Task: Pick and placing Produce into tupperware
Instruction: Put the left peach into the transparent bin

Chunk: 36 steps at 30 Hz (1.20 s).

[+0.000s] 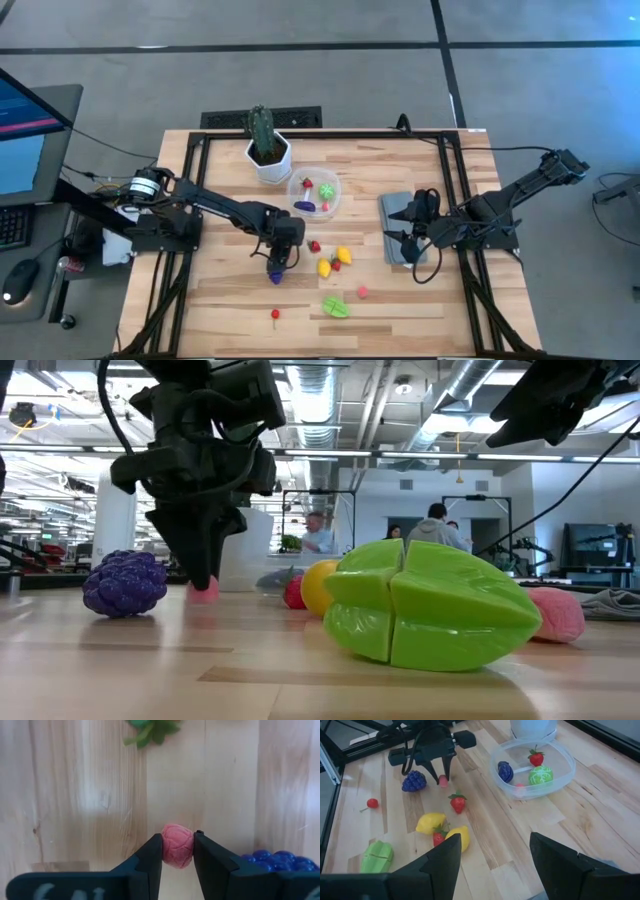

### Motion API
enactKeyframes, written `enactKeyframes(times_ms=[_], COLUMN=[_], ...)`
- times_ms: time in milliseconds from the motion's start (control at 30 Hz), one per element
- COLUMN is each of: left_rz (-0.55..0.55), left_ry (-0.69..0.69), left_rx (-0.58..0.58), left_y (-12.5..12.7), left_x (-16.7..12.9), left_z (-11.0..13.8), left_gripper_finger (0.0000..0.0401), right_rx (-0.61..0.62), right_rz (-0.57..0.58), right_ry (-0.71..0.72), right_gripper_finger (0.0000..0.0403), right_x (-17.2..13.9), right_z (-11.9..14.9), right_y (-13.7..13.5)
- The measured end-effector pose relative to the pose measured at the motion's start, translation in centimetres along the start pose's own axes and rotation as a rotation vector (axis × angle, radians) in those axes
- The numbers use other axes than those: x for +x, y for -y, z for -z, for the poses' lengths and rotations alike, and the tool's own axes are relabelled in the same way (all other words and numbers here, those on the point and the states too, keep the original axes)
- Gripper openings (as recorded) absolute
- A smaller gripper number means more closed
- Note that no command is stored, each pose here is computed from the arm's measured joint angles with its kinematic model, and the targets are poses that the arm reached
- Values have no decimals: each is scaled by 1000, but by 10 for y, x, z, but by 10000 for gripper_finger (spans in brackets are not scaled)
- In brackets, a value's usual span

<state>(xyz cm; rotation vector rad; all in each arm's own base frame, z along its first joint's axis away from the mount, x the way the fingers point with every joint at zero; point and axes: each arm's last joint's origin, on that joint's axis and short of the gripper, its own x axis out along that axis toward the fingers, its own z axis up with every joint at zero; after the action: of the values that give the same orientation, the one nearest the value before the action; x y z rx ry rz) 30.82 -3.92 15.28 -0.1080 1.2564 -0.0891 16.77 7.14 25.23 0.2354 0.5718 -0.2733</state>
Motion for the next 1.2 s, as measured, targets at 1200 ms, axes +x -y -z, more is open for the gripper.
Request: enactKeyframes(times_ms=[1200], left_rz=[-178], left_ry=[247], left_rx=[35], left_y=[-61], left_x=[-72], left_z=[-72], left_gripper_finger=[88], right_rx=[-2], right_rz=[2], right_ry=[-2], right_gripper_finger=[260], right_x=[0], right_z=[0], right_y=[0])
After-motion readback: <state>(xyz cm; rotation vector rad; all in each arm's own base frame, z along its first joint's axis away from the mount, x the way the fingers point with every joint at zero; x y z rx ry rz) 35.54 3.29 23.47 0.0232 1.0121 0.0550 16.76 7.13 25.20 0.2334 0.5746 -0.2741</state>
